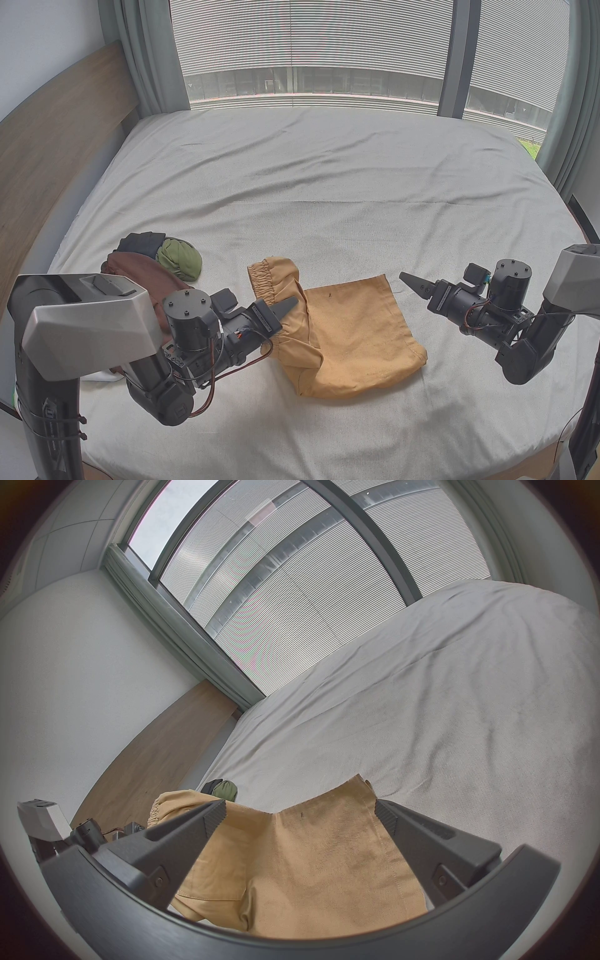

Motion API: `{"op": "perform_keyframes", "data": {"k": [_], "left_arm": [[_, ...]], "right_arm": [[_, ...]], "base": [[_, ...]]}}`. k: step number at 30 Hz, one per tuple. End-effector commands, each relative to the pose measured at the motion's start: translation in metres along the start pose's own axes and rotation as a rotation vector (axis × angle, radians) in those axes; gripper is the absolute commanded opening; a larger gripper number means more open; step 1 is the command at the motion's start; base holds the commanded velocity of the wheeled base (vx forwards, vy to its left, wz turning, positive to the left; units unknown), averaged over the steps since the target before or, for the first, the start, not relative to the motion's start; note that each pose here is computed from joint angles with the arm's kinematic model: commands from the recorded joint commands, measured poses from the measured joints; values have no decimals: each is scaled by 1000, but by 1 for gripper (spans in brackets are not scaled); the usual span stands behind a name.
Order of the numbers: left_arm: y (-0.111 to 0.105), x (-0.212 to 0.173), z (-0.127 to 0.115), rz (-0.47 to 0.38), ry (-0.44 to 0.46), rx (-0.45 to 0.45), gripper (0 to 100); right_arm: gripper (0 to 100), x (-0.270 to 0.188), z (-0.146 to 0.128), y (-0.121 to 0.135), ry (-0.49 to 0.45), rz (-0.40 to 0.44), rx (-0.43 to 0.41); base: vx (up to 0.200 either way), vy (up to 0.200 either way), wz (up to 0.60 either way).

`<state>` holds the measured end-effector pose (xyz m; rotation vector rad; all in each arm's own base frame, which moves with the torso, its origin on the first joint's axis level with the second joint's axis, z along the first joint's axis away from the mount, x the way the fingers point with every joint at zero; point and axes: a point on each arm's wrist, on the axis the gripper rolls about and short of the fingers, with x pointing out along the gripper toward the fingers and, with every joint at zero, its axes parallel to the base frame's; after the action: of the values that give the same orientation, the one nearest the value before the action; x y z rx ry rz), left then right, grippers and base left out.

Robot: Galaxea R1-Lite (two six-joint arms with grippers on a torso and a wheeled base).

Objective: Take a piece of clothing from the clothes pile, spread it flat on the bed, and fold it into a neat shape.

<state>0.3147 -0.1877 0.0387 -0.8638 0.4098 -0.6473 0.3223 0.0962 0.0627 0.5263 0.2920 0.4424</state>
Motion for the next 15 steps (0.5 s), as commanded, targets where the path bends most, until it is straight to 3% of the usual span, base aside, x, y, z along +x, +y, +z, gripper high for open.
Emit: {"op": "perform_keyframes", "data": {"k": [1, 15], "left_arm": [[-9, 8, -6, -41, 10, -18, 0], [-14, 37, -25, -104, 35, -21, 0]], "right_arm": [[100, -1, 7, -5, -21, -8, -1], [100, 0, 29, -26, -98, -54, 1]], "base": [[0, 0, 0], [0, 0, 0]]}}
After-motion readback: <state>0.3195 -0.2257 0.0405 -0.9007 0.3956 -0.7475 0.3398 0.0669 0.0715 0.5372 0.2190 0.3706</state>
